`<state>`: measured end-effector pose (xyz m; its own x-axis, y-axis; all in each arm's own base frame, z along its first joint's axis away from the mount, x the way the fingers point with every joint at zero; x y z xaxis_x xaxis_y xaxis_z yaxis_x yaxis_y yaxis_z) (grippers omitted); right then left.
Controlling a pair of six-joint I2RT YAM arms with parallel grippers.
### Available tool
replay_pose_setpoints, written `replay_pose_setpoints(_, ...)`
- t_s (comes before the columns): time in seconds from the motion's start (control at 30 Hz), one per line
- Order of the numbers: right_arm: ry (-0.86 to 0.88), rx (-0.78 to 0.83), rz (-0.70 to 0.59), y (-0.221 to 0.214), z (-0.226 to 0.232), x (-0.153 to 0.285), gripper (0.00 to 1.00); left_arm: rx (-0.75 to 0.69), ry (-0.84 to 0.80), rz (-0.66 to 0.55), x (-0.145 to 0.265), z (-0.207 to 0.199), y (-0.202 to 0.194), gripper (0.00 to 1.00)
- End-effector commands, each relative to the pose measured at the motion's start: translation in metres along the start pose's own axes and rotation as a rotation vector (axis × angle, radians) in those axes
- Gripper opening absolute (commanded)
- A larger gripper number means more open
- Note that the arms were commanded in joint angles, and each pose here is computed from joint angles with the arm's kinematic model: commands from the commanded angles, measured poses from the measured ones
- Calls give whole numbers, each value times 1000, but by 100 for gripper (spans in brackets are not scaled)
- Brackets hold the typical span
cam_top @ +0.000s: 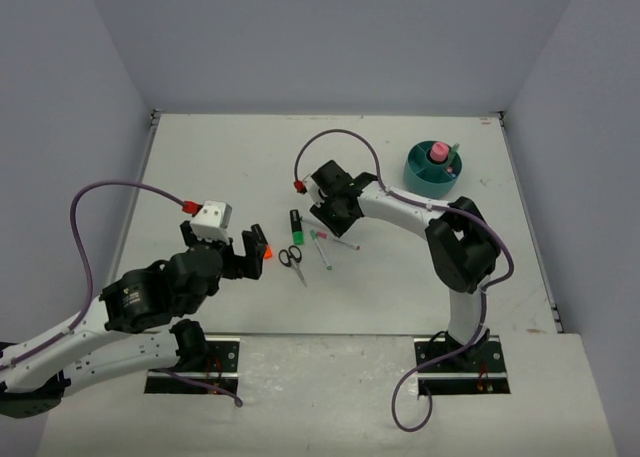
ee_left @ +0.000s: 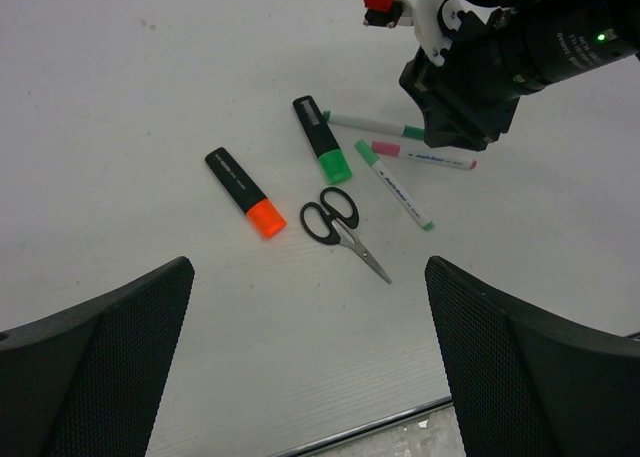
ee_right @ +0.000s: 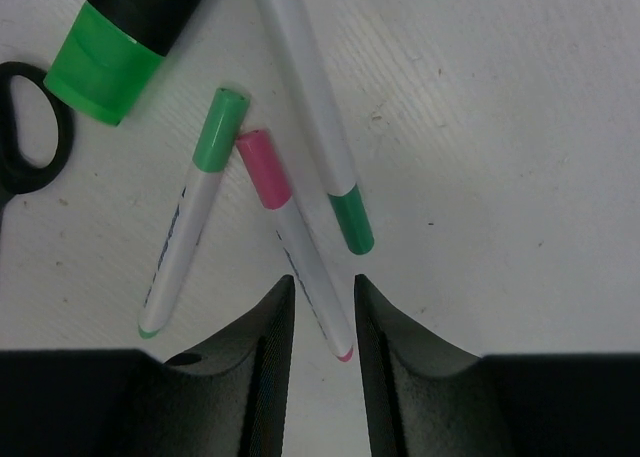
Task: Sort the stationery into containers
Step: Pick up the pen from the center of the board.
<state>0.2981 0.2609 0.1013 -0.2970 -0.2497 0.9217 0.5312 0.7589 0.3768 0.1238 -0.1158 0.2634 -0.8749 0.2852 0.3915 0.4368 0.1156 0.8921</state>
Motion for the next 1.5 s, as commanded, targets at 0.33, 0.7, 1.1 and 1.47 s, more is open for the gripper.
replay_pose_setpoints(0.33, 24, 35, 76, 1, 5, -27, 31, -7, -31, -24, -1, -3, 3, 100)
replay_pose_setpoints(0.7, 48, 34, 177, -20, 19, -42, 20, 6, -38, -37, 2, -1, 5, 100)
replay_pose_setpoints(1.1, 122, 5, 2, -11, 29, 12, 0, 16, -46, -46, 4, 0, 6, 100)
replay_pose_setpoints(1.47, 83, -86, -313, 2, 6, 91, 0, 18, -48, -48, 5, 0, 7, 100)
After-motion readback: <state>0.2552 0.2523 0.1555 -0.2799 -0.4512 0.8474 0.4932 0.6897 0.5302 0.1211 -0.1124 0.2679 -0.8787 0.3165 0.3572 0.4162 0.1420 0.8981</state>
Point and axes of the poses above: each gripper's point midway between its finger pads, its own x axis back along the fingers, its own z axis along the line the jaws close on, y = z × x, the point moved 6 cm from there along x, back along the fingers, and after that the axes turned 4 degrees about x, right-handed, at the moved point
